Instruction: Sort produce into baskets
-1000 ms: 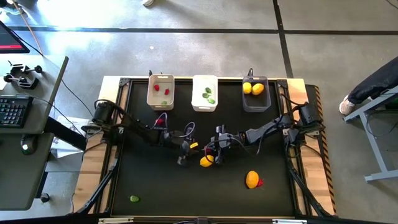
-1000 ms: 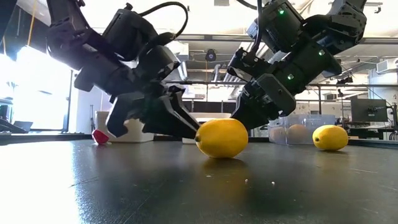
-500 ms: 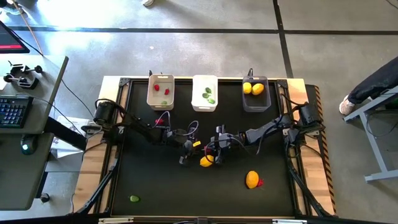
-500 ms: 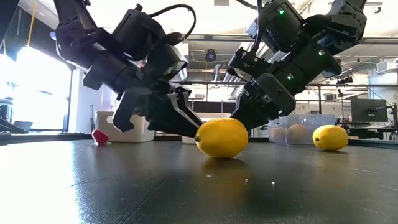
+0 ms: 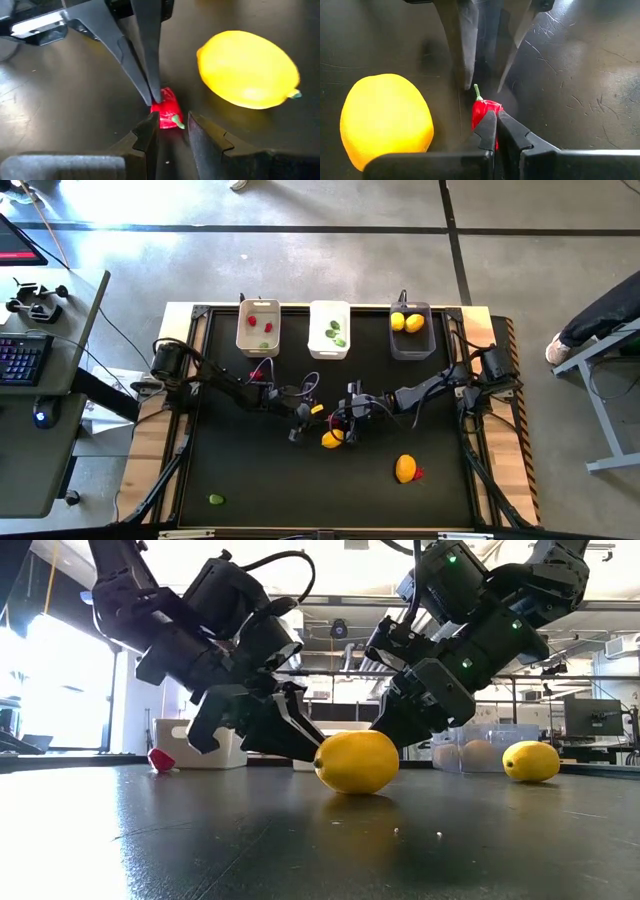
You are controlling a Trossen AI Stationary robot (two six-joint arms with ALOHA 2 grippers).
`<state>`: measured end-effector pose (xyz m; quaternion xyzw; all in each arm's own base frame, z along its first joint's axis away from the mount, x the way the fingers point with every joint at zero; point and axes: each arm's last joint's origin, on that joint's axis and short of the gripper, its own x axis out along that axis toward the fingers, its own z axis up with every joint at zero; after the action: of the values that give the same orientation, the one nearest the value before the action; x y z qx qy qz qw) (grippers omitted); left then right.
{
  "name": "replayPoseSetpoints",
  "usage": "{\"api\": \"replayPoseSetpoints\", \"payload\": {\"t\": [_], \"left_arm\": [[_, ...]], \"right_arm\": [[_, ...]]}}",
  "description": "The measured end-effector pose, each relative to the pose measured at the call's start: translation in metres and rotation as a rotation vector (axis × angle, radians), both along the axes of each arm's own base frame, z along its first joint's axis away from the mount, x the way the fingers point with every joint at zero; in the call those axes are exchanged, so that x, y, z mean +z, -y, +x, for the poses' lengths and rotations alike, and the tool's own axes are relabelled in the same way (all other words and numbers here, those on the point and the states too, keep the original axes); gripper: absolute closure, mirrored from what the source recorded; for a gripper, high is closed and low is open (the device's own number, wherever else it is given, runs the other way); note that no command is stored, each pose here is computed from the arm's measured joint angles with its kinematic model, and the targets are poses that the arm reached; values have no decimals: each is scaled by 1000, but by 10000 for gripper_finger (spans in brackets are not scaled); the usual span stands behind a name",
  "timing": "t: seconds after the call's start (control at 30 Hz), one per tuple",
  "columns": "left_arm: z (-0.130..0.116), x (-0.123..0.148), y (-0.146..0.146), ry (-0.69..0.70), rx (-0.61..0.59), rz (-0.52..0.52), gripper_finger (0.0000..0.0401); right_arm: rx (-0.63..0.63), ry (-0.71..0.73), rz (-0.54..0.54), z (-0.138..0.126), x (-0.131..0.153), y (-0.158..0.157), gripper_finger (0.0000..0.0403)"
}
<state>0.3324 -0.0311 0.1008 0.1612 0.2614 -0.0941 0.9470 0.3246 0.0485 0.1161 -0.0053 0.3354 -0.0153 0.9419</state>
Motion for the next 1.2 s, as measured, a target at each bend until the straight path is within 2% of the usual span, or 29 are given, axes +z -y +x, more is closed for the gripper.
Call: {"api": "replayPoseSetpoints", "payload": {"t": [0.23, 0.6, 0.93, 1.07, 1.2], "left_arm": [[3, -12, 0, -27, -1, 2, 317], [7, -9, 3, -18, 13, -26, 392], [7, -7, 2, -7, 1, 6, 401], [6, -4, 1, 4, 12, 23, 401], [2, 4, -4, 25, 29, 22, 401]], "right_arm": [[0, 0, 0, 0, 0, 0, 402], [0, -3, -1, 0, 0, 0, 402], [-6, 1, 5, 0, 0, 0, 402], [-21, 2, 19, 0, 0, 0, 379], [-59, 3, -19, -1, 1, -1, 328]]}}
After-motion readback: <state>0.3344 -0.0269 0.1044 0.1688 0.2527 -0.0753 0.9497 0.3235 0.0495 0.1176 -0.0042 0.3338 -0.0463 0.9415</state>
